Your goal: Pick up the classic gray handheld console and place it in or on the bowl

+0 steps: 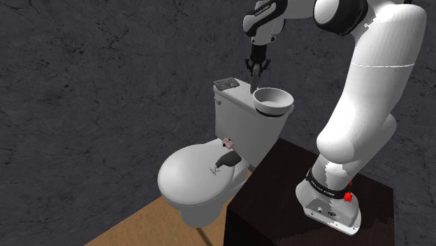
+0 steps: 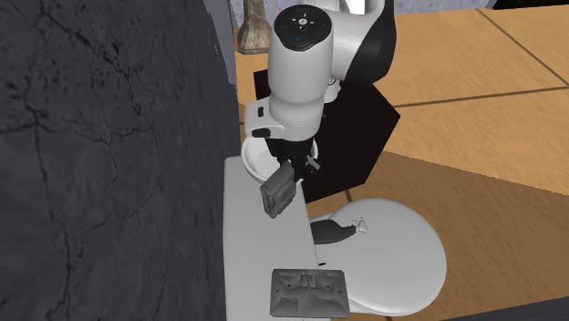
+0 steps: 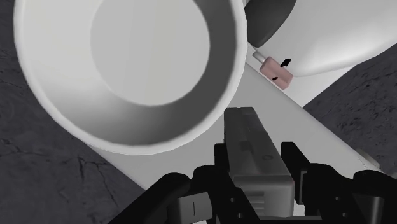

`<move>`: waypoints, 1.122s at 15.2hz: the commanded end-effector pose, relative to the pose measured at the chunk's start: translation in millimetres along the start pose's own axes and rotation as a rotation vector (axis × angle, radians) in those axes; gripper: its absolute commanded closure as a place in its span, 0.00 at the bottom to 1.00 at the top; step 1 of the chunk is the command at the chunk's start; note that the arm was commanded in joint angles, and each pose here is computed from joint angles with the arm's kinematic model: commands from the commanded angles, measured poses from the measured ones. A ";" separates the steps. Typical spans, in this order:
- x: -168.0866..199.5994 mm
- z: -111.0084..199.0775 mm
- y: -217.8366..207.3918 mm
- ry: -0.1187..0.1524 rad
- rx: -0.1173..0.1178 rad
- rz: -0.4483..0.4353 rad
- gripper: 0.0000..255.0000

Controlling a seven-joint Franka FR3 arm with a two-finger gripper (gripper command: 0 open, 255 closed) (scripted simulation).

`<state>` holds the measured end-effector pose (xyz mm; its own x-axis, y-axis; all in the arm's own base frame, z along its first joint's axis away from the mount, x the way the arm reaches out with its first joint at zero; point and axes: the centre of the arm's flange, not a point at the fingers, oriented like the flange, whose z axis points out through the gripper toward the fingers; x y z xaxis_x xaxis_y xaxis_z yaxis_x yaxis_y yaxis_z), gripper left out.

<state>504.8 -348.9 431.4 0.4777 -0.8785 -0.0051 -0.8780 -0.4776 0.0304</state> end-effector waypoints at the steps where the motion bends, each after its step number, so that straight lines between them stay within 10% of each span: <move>1: 0.5 -10.8 1.0 0.000 0.000 0.000 1.00; 17: 0.1 -95.2 3.5 0.000 0.000 0.000 1.00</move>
<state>504.3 -351.3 521.4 0.4775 -0.8786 -0.0053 -0.8781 -0.4774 0.0308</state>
